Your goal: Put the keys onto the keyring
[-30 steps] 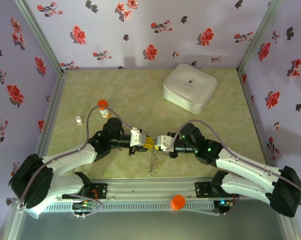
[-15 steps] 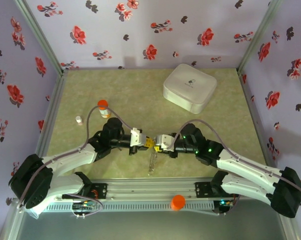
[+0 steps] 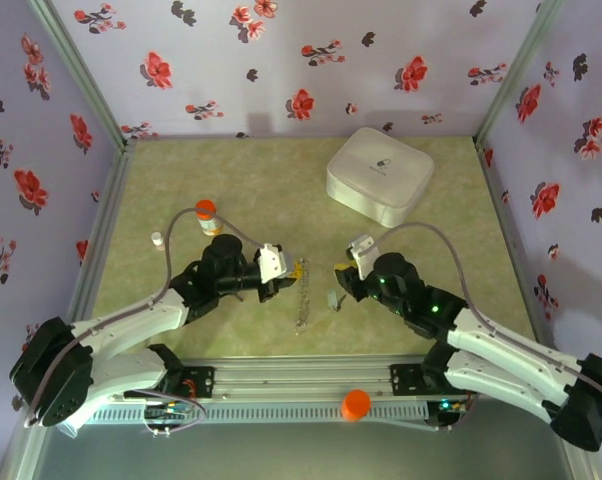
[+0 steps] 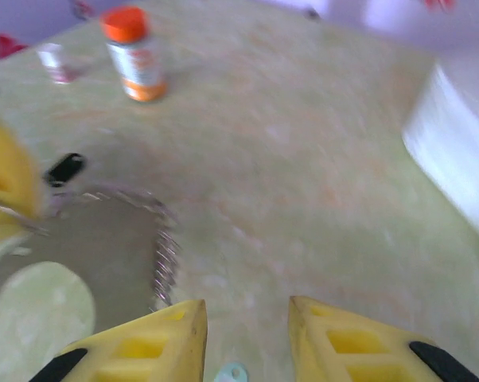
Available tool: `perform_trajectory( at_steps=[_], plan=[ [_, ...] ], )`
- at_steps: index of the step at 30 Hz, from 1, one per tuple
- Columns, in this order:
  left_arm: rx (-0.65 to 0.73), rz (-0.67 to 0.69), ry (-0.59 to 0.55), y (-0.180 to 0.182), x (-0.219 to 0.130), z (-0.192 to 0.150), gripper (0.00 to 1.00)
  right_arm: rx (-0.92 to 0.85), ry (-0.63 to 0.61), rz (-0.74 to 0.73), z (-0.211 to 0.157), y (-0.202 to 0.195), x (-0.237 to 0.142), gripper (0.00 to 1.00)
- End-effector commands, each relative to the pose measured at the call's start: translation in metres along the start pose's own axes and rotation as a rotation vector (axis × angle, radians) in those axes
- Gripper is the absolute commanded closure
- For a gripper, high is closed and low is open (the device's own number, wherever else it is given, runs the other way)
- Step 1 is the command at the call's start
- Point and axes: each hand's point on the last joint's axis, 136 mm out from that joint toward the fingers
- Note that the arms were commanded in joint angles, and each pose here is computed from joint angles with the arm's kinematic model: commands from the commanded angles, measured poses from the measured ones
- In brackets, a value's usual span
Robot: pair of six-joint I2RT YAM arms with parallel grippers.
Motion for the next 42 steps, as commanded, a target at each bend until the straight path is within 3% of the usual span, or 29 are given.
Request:
perform_trajectory(
  at_steps=[1,9,19,25,42],
  plan=[
    [-0.055,0.122,-0.027,0.025,-0.007,0.022,1.0,0.33,0.131,-0.222,-0.02,-0.03,0.003,0.64],
    [-0.098,0.066,0.042,0.036,-0.021,0.022,1.0,0.394,0.463,-0.304,-0.068,-0.021,0.028,0.6],
    [-0.092,0.071,0.064,0.042,-0.025,0.008,1.0,0.461,0.655,-0.314,-0.113,-0.007,0.038,0.59],
    [-0.072,0.137,0.079,0.046,-0.03,-0.002,1.0,0.463,0.695,-0.357,-0.128,0.003,0.04,0.59],
    [-0.056,0.122,0.094,0.04,-0.028,-0.014,1.0,0.343,0.734,-0.475,-0.144,0.016,0.054,0.65]
  ],
)
Point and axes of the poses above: each hand's point on the last joint's axis, 136 mm out from that joint toward the fingers, its own x axis out along the fingers, its own y axis along the line the jaws close on, z = x × y, and after that the axes turned 8 degrees about x, right-handed
